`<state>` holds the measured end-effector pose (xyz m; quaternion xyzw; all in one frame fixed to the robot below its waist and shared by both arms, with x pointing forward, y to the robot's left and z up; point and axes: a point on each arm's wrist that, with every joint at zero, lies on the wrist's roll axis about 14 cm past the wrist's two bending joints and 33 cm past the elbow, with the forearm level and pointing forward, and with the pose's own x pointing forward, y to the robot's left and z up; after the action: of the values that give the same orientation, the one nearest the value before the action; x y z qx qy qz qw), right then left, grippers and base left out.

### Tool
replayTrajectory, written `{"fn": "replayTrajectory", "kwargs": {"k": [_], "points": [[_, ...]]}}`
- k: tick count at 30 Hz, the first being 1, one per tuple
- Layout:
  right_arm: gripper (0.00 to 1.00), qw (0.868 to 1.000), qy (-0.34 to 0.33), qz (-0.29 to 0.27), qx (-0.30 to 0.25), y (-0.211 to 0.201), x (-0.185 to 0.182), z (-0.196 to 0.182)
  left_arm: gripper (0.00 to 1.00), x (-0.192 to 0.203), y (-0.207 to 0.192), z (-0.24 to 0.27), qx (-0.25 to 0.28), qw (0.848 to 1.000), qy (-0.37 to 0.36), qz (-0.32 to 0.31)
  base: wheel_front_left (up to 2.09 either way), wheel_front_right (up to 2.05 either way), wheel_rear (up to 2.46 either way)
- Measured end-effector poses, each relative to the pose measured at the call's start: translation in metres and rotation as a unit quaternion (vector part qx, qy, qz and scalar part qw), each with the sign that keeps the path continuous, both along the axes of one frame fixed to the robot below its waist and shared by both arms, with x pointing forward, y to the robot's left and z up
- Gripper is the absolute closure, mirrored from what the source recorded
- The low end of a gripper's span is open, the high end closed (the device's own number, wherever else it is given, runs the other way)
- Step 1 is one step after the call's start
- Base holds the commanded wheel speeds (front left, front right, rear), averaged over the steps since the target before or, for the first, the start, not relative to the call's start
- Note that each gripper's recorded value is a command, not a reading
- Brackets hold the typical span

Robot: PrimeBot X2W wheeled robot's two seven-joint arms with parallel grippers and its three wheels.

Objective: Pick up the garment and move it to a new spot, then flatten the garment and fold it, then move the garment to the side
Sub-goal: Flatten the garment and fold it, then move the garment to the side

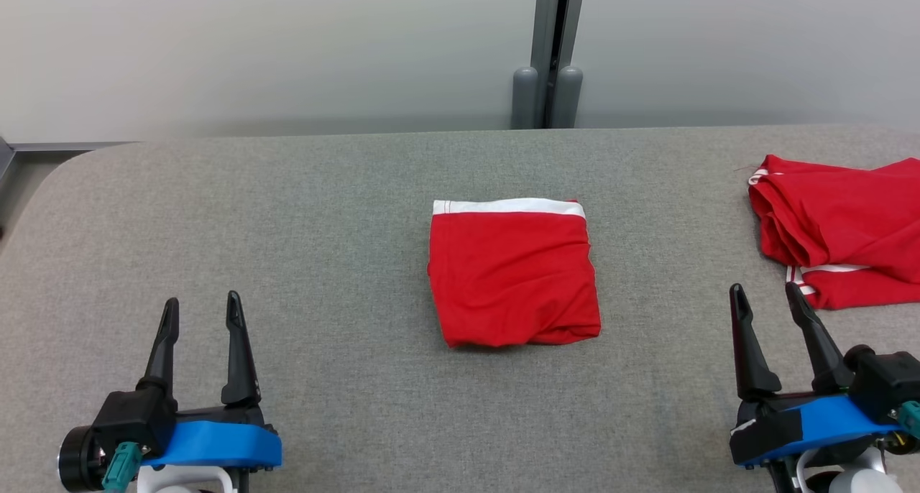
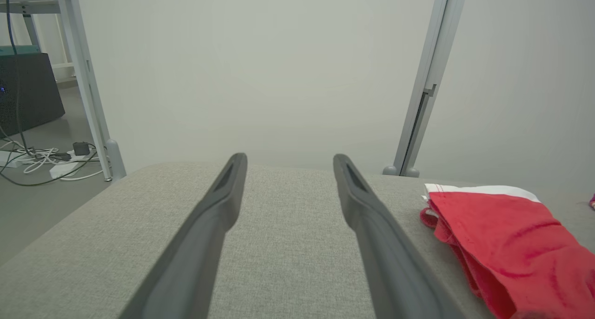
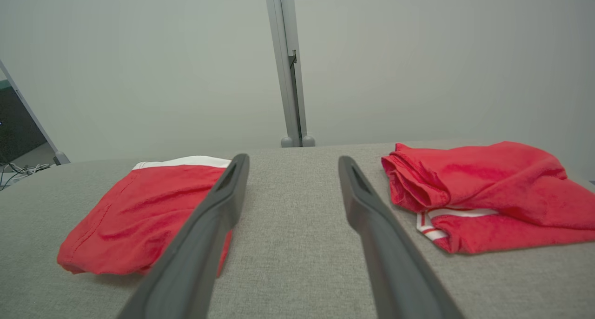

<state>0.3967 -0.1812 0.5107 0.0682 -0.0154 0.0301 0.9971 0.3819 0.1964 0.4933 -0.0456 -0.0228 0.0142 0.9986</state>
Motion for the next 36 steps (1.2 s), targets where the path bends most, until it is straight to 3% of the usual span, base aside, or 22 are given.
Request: {"fn": "replayTrajectory", "kwargs": {"k": [10,21,29,36], "points": [[0.00,1.000,0.008,-0.002,0.003,-0.001,0.006,-0.005,0.00,0.002,0.002,-0.002,0.001,1.000,0.002,0.002,0.00,0.00,0.00],[0.00,0.996,-0.024,0.082,-0.018,0.059,0.074,0.026,0.00,0.012,0.008,-0.003,-0.001,1.000,0.004,0.011,0.00,0.00,0.00],[0.00,0.990,0.055,0.125,-0.039,0.088,0.105,-0.023,0.00,0.013,0.025,-0.010,-0.005,0.999,0.016,0.036,0.00,0.00,0.00],[0.00,0.979,0.139,0.141,-0.043,0.099,0.105,-0.088,0.00,0.012,0.035,-0.017,-0.008,0.998,0.026,0.054,0.00,0.00,0.00]]}}
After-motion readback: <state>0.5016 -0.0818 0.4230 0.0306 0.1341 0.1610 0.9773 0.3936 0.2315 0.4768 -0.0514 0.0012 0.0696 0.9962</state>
